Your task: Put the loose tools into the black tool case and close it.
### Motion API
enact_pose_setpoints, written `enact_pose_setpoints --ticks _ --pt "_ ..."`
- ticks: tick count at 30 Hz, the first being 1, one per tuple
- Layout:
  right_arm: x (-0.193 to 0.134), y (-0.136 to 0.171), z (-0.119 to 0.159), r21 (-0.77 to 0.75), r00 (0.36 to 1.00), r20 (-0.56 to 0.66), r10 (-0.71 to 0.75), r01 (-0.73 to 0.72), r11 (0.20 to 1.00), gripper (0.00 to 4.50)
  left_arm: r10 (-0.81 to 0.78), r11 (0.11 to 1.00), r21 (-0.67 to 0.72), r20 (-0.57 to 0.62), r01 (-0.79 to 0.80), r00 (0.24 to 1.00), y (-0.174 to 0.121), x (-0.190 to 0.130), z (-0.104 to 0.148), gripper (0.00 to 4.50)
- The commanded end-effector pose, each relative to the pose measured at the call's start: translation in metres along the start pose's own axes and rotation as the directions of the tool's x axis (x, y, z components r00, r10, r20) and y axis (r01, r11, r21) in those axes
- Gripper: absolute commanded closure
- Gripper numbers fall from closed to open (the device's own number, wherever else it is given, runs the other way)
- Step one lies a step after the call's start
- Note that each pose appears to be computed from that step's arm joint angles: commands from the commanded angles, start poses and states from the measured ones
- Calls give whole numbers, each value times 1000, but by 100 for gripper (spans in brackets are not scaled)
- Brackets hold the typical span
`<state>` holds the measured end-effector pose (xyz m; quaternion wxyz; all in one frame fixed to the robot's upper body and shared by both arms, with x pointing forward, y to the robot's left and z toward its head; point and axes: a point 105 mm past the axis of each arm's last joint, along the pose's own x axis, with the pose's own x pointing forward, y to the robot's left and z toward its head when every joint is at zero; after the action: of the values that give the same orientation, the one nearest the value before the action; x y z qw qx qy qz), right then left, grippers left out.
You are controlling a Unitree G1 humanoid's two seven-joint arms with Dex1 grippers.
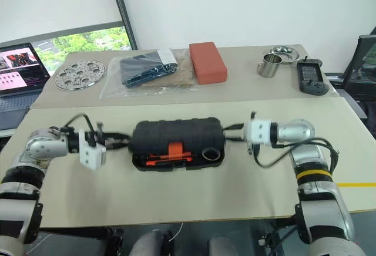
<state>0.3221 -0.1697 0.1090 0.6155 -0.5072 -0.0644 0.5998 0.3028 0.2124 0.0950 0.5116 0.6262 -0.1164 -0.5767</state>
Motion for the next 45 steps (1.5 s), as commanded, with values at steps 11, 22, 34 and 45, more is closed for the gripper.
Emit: enact_pose_setpoints --ticks 11,22,34,45 --pt "-43 1 20 471 991 64 -117 74 879 110 395 736 -479 -271 -479 878 36 -45 -61 6" --pt "5 40 65 766 989 142 -41 -83 638 259 511 545 -818 152 -183 846 105 -19 -24 0" --pt "35 -59 9 700 856 -143 -497 443 561 447 457 615 -789 356 0 815 137 16 23 0" --pt "50 -19 52 794 946 -96 -310 260 549 301 365 557 -829 192 -49 911 107 52 4 0"
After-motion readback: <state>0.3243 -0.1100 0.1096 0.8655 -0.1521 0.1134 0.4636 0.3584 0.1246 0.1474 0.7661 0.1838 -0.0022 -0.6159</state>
